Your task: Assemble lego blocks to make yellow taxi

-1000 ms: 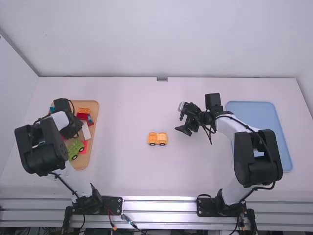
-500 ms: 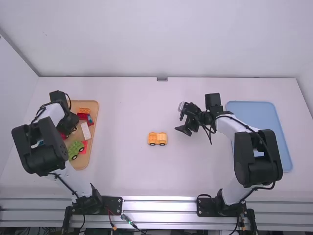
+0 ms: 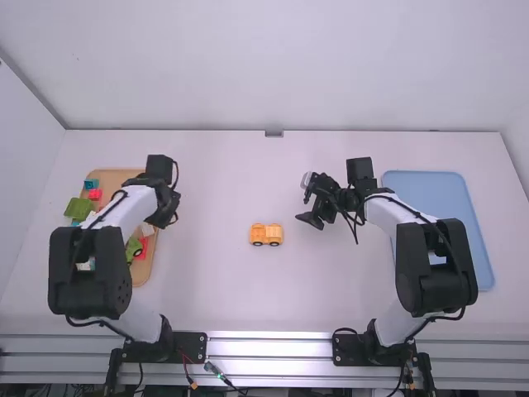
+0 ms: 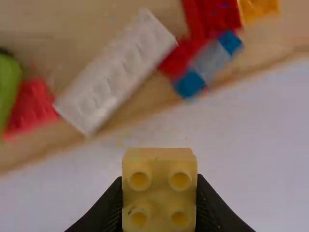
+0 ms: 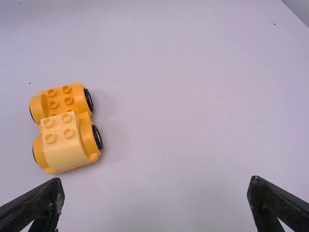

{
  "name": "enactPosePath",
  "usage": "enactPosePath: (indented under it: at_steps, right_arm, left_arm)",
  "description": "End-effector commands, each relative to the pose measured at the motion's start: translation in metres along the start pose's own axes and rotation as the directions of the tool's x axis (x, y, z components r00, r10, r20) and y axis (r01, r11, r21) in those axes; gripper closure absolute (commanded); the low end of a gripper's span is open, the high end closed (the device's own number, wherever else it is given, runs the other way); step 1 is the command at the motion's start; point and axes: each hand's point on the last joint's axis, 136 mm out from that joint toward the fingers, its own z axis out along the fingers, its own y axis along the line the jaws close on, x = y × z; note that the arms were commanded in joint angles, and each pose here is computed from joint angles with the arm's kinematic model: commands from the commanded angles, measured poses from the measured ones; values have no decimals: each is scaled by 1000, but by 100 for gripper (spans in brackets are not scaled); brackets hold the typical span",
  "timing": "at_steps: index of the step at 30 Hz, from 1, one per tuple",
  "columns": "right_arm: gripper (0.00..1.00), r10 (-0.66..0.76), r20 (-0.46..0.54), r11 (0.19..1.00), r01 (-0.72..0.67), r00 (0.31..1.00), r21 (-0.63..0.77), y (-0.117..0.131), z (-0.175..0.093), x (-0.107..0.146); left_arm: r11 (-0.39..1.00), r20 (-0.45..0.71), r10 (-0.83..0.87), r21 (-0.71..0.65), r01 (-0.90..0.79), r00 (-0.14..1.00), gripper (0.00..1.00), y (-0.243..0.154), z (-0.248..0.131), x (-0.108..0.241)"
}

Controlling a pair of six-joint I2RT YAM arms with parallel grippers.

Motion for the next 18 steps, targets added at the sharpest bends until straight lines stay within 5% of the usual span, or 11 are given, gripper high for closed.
enactPosePath:
  at_steps: [1, 4, 9, 18]
  right_arm:
    - [1, -8, 11, 1000, 8, 1000, 4, 3, -5, -6]
    - [1, -8, 11, 1000, 8, 1000, 5, 3, -5, -6]
    - [1, -10, 12, 1000, 10, 1000, 6, 2, -5, -6]
    - [1, -10, 12, 1000, 10, 1000, 6, 2, -5, -6]
  left_arm:
    - [996, -46, -85, 5, 85, 995, 98, -3, -4, 31]
    - [999, -80, -48, 10, 49, 996, 98, -8, -10, 61]
    - [949, -88, -309, -99, 300, 947, 98, 8, -20, 101]
    - [976, -124, -215, -45, 211, 969, 97, -12, -16, 135]
